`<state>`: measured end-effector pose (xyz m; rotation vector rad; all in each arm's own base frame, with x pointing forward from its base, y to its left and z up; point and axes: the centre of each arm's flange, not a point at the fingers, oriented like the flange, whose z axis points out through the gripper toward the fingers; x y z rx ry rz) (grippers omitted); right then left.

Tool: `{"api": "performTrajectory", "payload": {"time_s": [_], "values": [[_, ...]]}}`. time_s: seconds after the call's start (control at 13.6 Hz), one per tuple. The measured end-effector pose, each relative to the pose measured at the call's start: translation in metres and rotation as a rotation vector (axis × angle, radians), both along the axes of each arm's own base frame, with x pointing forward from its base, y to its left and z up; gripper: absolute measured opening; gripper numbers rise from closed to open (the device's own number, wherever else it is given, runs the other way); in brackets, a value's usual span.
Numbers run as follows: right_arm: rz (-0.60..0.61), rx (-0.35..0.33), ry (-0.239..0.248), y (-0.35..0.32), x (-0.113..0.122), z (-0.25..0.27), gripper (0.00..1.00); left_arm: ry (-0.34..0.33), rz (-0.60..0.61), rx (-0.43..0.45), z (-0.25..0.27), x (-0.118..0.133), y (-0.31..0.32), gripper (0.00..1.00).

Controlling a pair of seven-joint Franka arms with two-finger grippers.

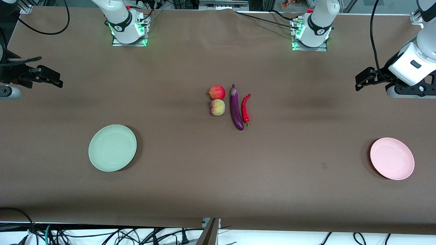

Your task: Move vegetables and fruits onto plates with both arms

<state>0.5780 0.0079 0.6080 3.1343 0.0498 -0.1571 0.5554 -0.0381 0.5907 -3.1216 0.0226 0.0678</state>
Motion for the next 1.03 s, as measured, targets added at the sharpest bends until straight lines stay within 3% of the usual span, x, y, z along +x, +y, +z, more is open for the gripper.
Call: {"api": "performTrajectory", "payload": {"time_s": [0.59,1.03], "values": [[0.000,0.000,0.000,0.000,0.000,0.000,1.00,0.000,-0.016,0.000,0.001,-0.001,-0.008,1.00],[-0.001,0.000,0.000,-0.001,0.000,0.000,1.00,0.144,-0.073,-0.028,-0.019,-0.014,-0.044,1.00]]}}
